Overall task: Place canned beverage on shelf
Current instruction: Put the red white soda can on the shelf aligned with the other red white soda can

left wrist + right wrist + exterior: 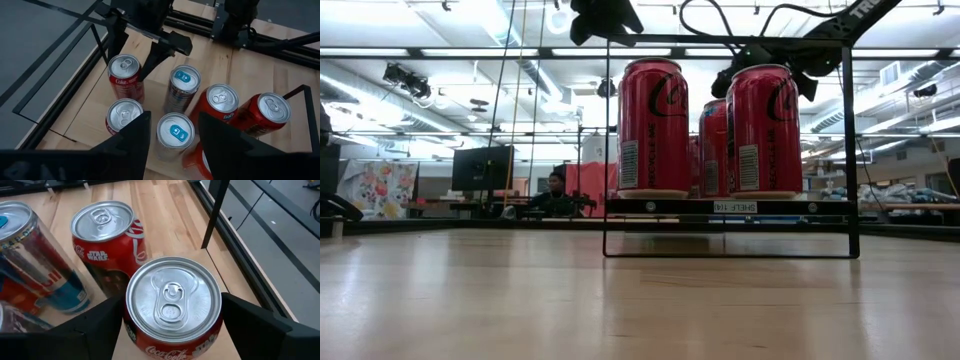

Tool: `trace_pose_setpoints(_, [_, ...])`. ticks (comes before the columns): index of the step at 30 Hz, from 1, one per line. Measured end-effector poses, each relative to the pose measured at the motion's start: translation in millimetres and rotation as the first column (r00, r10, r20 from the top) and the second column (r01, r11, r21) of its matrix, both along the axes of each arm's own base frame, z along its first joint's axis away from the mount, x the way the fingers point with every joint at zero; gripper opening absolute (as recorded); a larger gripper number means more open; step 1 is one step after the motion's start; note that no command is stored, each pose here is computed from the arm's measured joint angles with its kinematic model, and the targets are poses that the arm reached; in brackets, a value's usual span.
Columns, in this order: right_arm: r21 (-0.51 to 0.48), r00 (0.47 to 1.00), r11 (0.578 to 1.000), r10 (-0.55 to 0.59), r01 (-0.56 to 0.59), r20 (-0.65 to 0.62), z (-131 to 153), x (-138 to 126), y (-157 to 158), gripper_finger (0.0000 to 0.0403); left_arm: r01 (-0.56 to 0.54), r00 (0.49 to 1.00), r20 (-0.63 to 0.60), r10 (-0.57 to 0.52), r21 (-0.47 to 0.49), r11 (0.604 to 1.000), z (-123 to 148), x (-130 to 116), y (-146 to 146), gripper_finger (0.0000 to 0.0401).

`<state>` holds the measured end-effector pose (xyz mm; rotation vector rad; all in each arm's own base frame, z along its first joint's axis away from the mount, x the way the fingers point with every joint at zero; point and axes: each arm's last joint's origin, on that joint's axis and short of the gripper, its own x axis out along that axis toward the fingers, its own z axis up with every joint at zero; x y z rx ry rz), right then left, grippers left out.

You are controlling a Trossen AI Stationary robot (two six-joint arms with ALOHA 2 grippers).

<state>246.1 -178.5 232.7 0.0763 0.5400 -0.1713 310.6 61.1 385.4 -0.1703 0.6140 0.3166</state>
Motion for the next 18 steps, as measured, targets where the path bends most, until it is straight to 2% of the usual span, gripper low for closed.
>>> trace_pose_setpoints(7, [0.044,0.999,0.999,0.025,-0.024,-0.022,3,-9,3,0.0324,-0.01,0.999,-0.046,0.009,-0.02,1.0,-5,-2,0,0.0172])
trace_pose_setpoints(12, [0.018,0.999,1.0,0.016,-0.016,-0.03,4,-8,3,0.0324,-0.015,0.996,-0.094,0.012,-0.031,0.999,-18,-2,0,0.0172])
trace_pose_setpoints(18, [-0.059,0.993,0.993,-0.107,0.104,-0.046,5,-12,-6,0.0324,-0.023,0.995,-0.092,0.022,-0.003,1.0,-18,-2,1,0.0172])
